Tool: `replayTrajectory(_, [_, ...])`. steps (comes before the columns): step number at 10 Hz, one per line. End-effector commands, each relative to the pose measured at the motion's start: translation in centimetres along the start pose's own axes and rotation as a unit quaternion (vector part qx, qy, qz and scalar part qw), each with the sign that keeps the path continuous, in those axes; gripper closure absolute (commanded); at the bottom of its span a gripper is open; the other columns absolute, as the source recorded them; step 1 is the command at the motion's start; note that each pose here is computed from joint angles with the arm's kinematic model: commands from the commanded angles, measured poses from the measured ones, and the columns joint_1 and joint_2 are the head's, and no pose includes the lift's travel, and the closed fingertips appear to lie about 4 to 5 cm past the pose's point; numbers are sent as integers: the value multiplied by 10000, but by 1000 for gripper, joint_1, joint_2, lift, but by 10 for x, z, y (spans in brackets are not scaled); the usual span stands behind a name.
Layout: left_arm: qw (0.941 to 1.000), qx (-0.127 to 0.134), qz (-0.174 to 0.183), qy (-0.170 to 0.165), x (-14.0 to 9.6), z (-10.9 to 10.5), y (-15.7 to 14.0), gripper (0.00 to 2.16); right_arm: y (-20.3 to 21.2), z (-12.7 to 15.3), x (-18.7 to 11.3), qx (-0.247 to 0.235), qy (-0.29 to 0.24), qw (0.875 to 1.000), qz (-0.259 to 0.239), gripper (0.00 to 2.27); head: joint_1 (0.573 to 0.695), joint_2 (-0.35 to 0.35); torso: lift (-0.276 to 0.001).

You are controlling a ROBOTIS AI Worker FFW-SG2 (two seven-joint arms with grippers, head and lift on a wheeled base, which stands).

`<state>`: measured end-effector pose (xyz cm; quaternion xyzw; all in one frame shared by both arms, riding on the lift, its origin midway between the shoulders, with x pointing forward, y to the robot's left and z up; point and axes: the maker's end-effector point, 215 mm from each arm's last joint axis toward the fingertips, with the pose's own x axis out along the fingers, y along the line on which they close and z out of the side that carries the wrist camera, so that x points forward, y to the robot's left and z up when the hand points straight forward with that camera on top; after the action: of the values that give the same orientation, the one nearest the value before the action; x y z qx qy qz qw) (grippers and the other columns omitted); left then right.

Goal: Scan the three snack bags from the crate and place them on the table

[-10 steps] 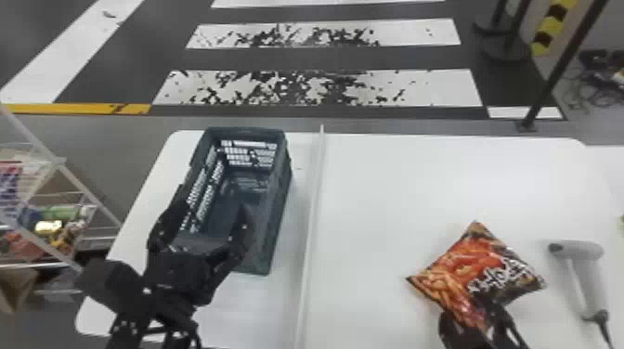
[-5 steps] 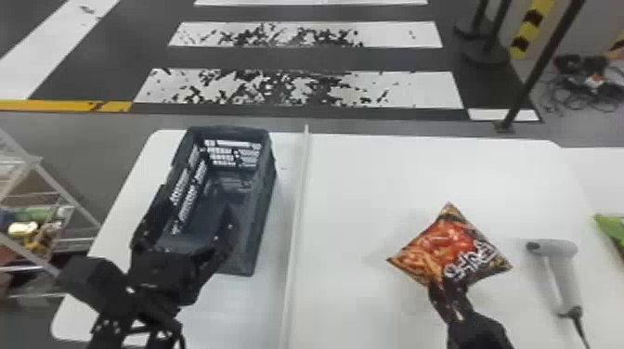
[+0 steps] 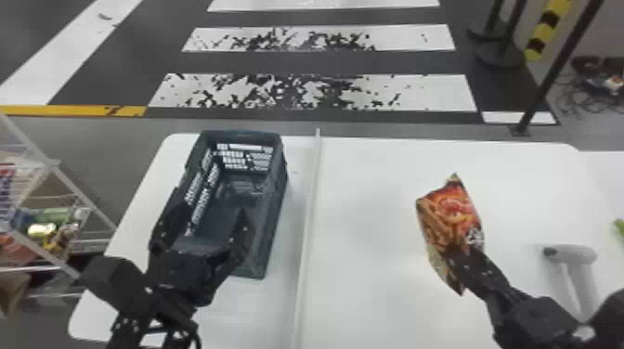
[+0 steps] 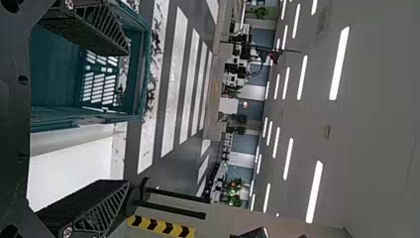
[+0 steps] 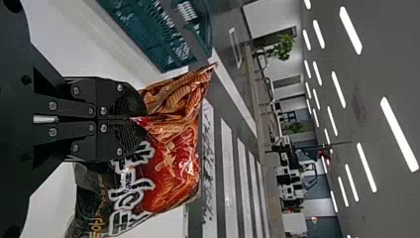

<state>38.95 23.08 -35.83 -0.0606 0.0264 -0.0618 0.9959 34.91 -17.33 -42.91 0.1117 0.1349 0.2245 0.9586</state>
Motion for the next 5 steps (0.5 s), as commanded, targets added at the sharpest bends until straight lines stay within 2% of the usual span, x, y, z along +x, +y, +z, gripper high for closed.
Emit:
replayTrajectory(1, [10000,-2,0,10,0,-1,0,73,-9,2,-10,1964,-54,9801,290,2186,695,90,-37])
replayTrajectory(2, [10000,-3,1,18,0,-2,0,73,-1,-12,-12,3231,129,9434,736,2186,695,85,-37])
replayTrajectory(3, [10000,-13,-30,9,1,-1,-3,73,3,-25,-12,4191,304,9002,1139,2186,695,82,-37])
replayTrajectory(4, [10000,-21,-58,4,1,-1,-5,73,4,-39,-13,4732,427,8703,1299,2186,695,89,-37])
replayTrajectory(5, [10000,-30,-67,14,2,-3,-6,73,-8,-49,-13,4920,350,8616,1199,2186,695,92,-37])
